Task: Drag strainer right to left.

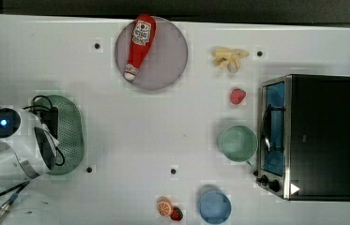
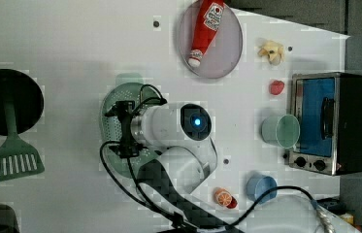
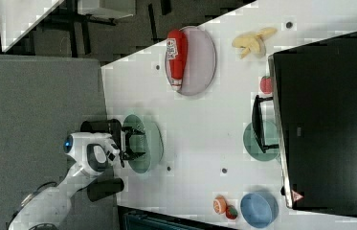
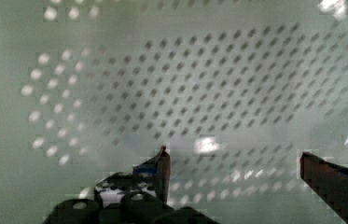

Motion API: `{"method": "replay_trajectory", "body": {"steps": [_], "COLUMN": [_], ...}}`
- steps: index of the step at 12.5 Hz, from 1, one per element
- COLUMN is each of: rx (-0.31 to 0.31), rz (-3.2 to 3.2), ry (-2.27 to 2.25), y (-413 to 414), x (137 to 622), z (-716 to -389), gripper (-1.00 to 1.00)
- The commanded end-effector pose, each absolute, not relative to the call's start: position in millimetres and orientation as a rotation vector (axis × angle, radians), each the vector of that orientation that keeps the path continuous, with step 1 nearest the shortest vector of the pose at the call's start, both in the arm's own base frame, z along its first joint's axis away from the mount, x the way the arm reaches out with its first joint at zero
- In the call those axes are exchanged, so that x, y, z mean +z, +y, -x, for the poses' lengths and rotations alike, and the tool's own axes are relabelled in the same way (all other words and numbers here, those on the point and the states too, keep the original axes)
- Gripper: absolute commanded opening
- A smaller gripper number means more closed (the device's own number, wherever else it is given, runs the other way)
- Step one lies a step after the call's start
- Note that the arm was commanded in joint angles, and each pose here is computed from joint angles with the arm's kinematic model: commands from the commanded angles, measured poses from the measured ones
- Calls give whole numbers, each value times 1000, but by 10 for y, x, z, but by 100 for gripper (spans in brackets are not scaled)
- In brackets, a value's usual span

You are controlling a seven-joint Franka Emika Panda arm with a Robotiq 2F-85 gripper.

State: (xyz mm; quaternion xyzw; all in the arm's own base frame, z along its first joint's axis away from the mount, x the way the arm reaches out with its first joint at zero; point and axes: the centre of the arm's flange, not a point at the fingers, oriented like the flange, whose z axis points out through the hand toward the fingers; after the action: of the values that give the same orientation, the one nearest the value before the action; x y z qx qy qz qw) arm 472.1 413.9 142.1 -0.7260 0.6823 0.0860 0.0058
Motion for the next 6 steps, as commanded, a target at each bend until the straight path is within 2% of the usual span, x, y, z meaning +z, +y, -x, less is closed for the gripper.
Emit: {"method": "replay_trajectory", "body": {"steps": [1, 3, 6], "rx": [212, 157, 0], "rz": [2381, 2460, 2456], "ry": [1895, 1755, 1631], "y": [3846, 3416, 2389], "x": [2529, 3223, 4278], "z": [-5079, -5320, -5694], "gripper": [100, 100, 100]}}
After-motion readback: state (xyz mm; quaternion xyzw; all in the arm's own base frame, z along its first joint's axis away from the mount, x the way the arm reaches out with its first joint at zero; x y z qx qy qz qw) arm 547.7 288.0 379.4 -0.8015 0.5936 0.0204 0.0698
